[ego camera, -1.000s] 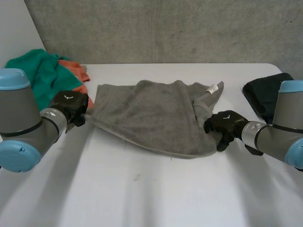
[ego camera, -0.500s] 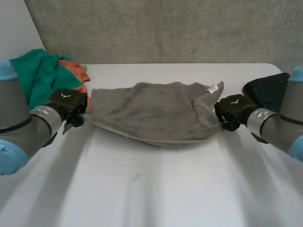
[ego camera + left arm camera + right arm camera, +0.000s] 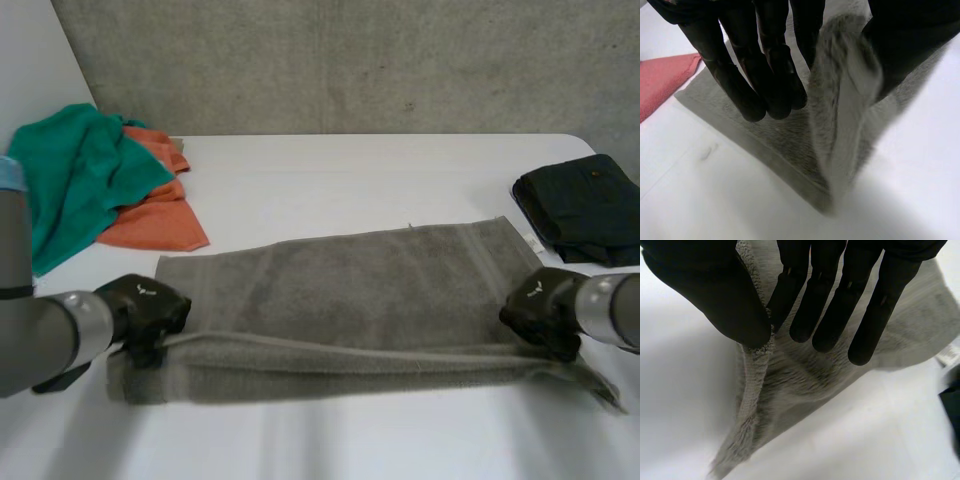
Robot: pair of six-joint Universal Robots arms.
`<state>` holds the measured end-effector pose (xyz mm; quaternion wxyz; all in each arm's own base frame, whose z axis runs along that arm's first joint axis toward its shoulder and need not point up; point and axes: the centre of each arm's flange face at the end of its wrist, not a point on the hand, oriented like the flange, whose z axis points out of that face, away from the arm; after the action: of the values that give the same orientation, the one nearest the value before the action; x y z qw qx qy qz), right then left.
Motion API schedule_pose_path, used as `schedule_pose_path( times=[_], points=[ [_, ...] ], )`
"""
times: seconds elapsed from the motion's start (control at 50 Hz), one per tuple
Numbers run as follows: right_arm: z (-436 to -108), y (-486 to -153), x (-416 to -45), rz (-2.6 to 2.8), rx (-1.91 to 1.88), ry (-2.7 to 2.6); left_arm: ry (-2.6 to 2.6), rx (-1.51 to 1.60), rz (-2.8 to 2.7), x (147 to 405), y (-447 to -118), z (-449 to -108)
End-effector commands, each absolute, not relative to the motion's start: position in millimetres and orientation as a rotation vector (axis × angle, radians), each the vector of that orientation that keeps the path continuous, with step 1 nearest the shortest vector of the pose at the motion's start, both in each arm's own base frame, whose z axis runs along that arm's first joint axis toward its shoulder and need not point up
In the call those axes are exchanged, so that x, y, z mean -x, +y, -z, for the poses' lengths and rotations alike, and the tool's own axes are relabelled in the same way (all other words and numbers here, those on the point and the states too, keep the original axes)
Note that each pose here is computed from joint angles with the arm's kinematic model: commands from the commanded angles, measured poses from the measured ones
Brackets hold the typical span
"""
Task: Fold the laundry.
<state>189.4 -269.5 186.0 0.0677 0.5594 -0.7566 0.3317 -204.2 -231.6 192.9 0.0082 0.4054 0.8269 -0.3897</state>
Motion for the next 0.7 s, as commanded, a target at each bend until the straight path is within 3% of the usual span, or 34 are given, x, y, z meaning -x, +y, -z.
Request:
schedule_pose_path(
  times=[0.02, 0.1, 0.34, 0.5, 0.7],
  points=[
    [-163.7, -317.7, -214.4, -1.164, -1.553, -2.169, 2.524, -1.12, 1.407, 220.6, -294.6, -188.2],
    [-159.5, -346.9, -230.2, -1.319, -1.481, -2.074, 2.481, -0.996, 1.488, 224.7, -325.9, -189.6],
    [-139.2, -418.4, -274.7, -1.786, -1.379, -1.72, 2.379, -0.893, 1.508, 248.2, -363.6, -174.6],
    [-117.2, -437.0, -283.3, -1.807, -1.38, -1.701, 2.302, -0.804, 1.583, 253.6, -386.7, -176.9],
    [-101.0, -451.1, -280.5, -1.793, -1.281, -1.703, 2.281, -0.899, 1.624, 275.5, -379.9, -174.6]
  ],
)
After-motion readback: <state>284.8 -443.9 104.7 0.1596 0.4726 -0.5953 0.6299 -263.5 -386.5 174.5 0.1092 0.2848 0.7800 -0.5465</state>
